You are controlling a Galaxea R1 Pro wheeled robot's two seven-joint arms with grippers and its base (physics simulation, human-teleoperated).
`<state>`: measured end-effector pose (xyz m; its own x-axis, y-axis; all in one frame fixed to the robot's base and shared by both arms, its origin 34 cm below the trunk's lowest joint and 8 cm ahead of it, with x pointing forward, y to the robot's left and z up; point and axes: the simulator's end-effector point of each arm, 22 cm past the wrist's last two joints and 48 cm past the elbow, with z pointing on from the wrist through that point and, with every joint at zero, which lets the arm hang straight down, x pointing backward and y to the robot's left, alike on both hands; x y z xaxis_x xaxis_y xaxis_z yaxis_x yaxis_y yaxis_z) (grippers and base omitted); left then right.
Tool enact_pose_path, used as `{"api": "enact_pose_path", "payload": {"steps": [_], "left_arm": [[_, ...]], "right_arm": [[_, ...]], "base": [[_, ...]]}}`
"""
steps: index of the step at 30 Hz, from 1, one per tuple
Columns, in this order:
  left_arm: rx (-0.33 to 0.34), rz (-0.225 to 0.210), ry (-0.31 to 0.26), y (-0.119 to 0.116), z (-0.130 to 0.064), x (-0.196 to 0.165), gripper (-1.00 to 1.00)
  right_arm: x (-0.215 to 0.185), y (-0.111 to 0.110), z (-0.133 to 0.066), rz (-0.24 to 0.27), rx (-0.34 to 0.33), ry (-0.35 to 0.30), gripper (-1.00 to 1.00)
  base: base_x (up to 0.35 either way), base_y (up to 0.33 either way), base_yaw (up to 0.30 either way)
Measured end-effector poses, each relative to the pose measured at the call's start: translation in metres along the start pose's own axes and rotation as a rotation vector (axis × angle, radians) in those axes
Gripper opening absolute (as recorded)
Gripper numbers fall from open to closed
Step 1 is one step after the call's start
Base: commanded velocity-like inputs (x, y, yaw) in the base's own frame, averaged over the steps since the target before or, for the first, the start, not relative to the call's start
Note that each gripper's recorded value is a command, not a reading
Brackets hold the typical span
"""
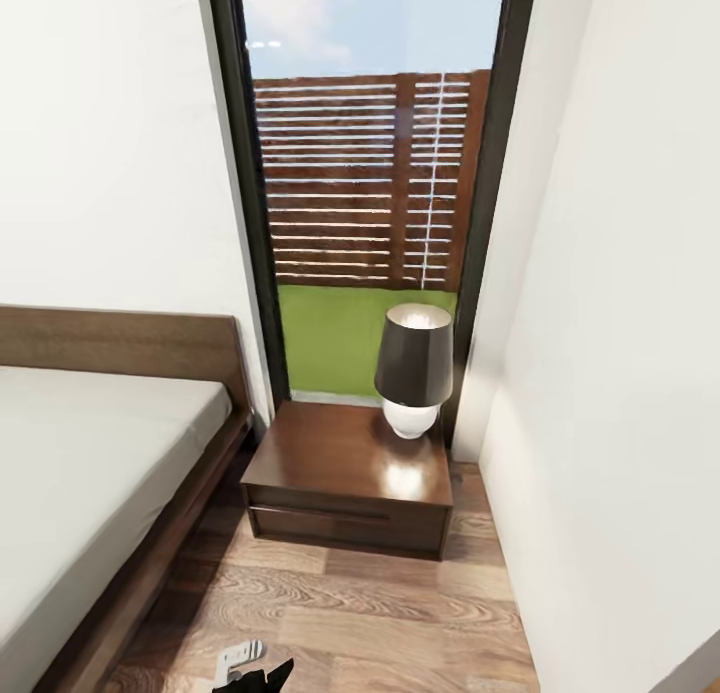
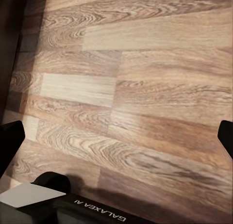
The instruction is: In the bedroom, move the book from the bed onto either nightstand, and place the two sandals side by side next to the bed.
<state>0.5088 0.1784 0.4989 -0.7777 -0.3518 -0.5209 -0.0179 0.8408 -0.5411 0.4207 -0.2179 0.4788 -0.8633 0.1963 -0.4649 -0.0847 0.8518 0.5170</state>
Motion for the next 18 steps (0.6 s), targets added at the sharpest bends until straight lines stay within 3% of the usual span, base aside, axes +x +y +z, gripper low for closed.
{"api": "enact_pose_path", "payload": {"steps": [13, 18], "left_arm": [[0.0, 0.0, 0.0, 0.0, 0.0, 0.0001, 1.0], [0.0, 0.0, 0.001, 0.0002, 0.0002, 0.0002, 1.0]], "right_arm": [[0.0001, 0.0006, 0.0, 0.0, -0.003, 0.0, 1.0], [0.0003, 0.0006, 0.0002, -0.001, -0.003, 0.001, 1.0]], "base": [[0.324, 0.0, 0.002], [0.15, 0.0, 0.0]]}}
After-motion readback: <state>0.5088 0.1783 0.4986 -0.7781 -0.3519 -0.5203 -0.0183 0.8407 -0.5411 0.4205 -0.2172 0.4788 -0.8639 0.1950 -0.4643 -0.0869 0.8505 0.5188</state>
